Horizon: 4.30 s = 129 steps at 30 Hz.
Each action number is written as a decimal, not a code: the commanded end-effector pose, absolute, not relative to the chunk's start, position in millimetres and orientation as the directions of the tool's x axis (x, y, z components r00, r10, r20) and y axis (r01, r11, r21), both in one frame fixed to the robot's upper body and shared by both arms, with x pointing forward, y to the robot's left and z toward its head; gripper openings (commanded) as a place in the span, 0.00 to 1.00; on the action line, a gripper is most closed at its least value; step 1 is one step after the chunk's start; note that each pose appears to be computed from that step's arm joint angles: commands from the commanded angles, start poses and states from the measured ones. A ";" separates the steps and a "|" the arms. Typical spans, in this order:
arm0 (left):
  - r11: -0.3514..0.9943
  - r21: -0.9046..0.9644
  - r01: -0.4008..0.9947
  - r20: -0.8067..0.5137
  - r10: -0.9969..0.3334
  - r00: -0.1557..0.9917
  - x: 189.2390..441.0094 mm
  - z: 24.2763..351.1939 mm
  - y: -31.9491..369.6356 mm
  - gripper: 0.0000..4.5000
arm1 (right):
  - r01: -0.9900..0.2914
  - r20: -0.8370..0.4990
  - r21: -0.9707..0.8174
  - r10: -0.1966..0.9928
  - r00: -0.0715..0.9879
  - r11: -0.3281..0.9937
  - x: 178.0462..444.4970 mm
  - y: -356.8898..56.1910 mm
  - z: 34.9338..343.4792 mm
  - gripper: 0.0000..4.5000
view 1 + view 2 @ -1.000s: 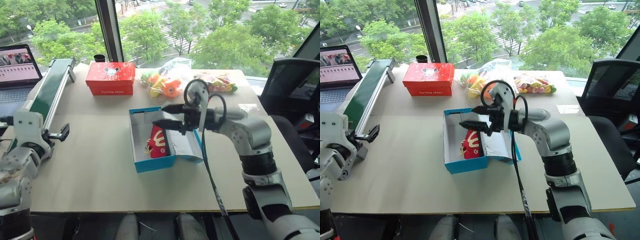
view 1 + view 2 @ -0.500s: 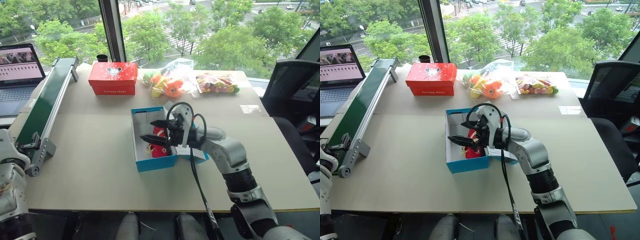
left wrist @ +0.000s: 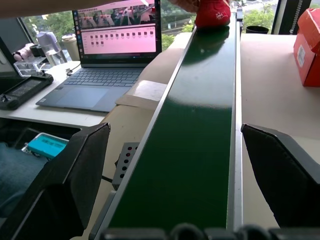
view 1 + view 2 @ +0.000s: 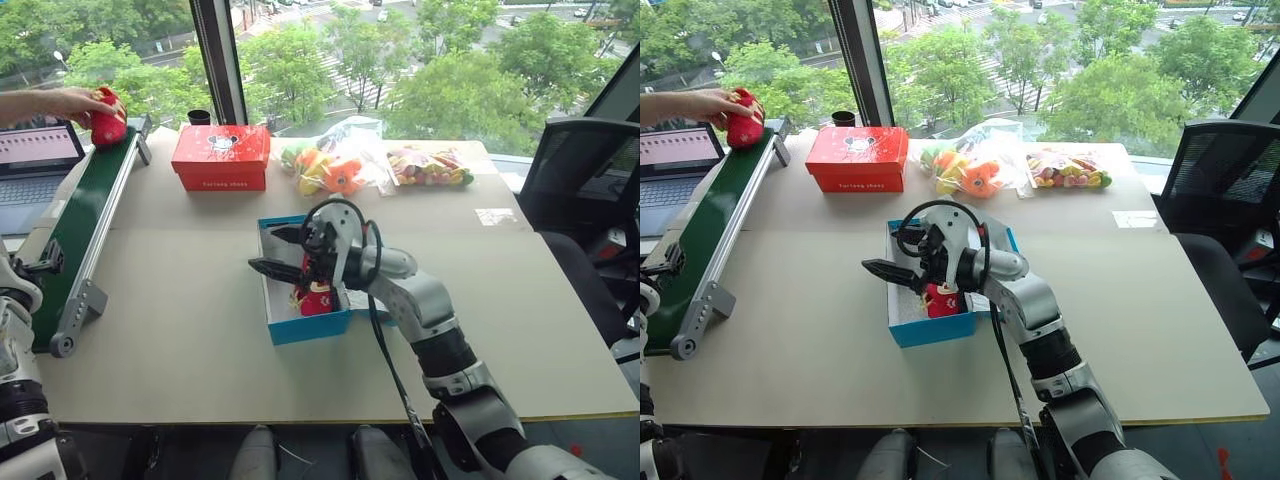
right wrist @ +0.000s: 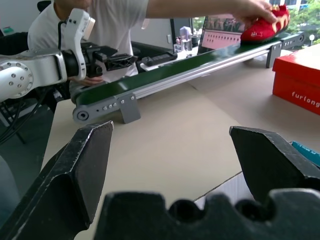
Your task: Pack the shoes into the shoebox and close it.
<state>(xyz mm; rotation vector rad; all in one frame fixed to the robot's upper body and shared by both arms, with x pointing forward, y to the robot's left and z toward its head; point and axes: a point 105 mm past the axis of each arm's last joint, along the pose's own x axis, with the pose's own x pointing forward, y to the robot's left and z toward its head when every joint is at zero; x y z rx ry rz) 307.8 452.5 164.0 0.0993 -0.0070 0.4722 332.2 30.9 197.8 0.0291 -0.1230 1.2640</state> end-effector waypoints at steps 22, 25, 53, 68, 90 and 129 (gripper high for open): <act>0.900 0.148 -0.409 0.148 0.389 0.909 306.2 178.8 465.5 1.00 | -0.945 0.222 -0.076 0.929 0.295 0.318 331.8 24.2 220.2 0.98; 0.892 0.138 -0.430 0.149 0.411 0.899 305.6 181.3 471.5 1.00 | -0.945 0.218 -0.075 0.930 0.296 0.318 330.9 23.4 219.7 0.98; 0.879 0.032 -0.475 -0.019 0.476 0.879 330.2 186.9 480.6 1.00 | -0.928 0.192 -0.102 0.922 0.335 0.358 329.4 15.8 219.5 0.98; 0.940 -0.018 -0.341 -0.239 0.327 0.914 326.8 134.9 463.6 0.86 | -0.924 0.184 -0.126 0.924 0.336 0.361 332.8 16.4 221.8 1.00; 0.945 0.026 0.326 0.203 -0.325 0.924 390.1 265.9 284.3 0.14 | -0.921 0.342 0.180 0.856 0.387 0.345 341.0 1.7 258.5 1.00; 0.769 -0.110 0.630 0.283 -0.583 0.762 351.0 275.2 89.3 0.14 | -0.790 0.381 0.490 0.725 0.574 0.368 363.8 -52.4 270.4 1.00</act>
